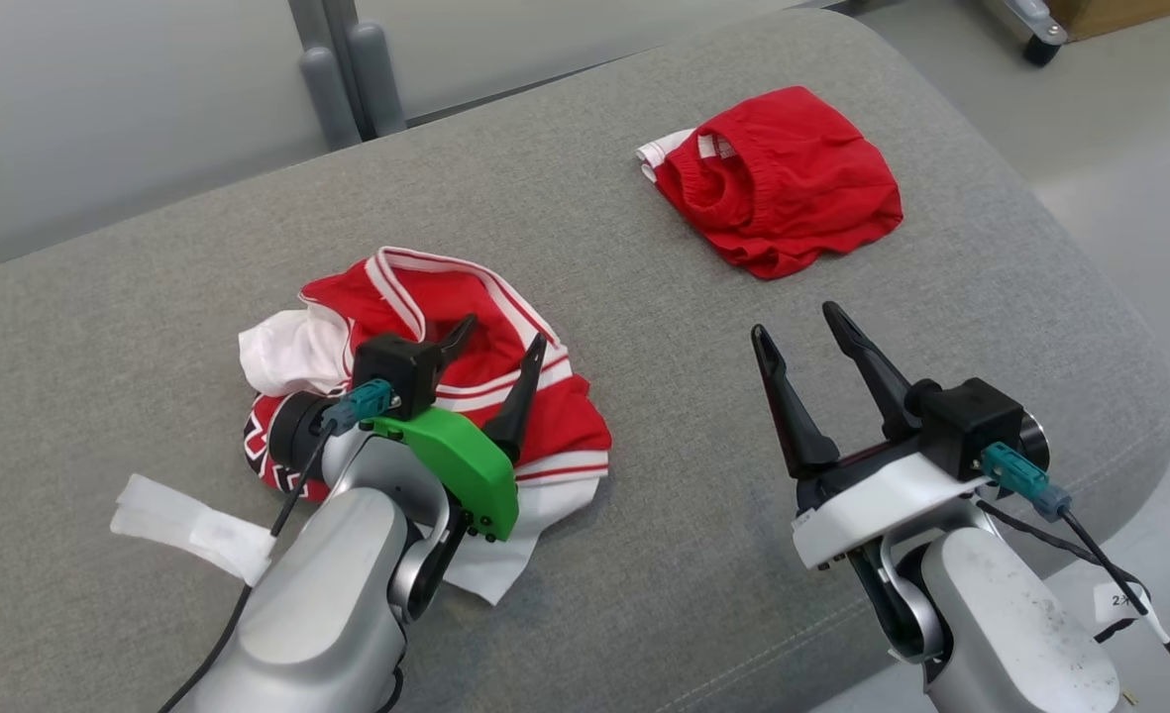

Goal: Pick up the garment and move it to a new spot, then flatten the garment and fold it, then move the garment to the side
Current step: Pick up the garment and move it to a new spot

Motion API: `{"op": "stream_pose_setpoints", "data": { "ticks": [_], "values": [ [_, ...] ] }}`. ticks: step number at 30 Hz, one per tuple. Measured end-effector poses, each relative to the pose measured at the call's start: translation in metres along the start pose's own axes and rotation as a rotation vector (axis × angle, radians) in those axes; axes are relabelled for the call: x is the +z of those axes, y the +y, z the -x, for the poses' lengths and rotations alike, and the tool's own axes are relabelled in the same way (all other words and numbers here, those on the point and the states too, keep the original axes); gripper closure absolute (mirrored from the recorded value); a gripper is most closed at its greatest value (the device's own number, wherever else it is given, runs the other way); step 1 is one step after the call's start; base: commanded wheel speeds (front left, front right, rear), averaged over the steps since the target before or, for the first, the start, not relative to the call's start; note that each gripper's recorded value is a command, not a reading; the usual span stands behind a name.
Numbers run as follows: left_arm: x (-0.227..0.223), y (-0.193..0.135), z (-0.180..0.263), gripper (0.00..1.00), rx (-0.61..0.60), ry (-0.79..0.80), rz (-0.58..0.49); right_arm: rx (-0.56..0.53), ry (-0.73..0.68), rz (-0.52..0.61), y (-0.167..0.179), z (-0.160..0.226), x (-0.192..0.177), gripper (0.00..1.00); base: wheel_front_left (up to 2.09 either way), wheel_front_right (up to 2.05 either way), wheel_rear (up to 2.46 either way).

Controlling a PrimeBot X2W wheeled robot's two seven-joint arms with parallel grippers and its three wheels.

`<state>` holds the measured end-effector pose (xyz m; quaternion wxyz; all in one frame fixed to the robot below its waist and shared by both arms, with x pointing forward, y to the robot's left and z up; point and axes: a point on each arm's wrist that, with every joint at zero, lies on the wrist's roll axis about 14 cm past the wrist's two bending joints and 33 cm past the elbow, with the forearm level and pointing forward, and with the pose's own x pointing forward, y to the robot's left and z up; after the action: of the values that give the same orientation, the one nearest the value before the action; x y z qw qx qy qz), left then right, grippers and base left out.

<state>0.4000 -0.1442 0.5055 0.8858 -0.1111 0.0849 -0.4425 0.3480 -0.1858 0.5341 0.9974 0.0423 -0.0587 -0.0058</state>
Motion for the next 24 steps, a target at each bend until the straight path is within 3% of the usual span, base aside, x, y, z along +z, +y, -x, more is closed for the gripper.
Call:
{"op": "stream_pose_setpoints", "data": {
  "ticks": [6,11,24],
  "values": [
    [-0.008,-0.022,-0.009,0.0,-0.075,0.014,0.037,-0.062,0.026,-0.003,-0.019,0.004,-0.007,0.0,0.0,0.0,0.0],
    [0.001,-0.023,-0.007,0.0,-0.08,-0.029,0.035,-0.052,0.055,-0.014,-0.017,0.002,-0.017,0.0,0.0,0.0,0.0],
    [0.038,-0.004,0.02,0.0,0.011,-0.163,-0.02,0.193,0.291,-0.067,0.04,0.007,-0.084,0.0,0.0,0.0,0.0]
  ]
}}
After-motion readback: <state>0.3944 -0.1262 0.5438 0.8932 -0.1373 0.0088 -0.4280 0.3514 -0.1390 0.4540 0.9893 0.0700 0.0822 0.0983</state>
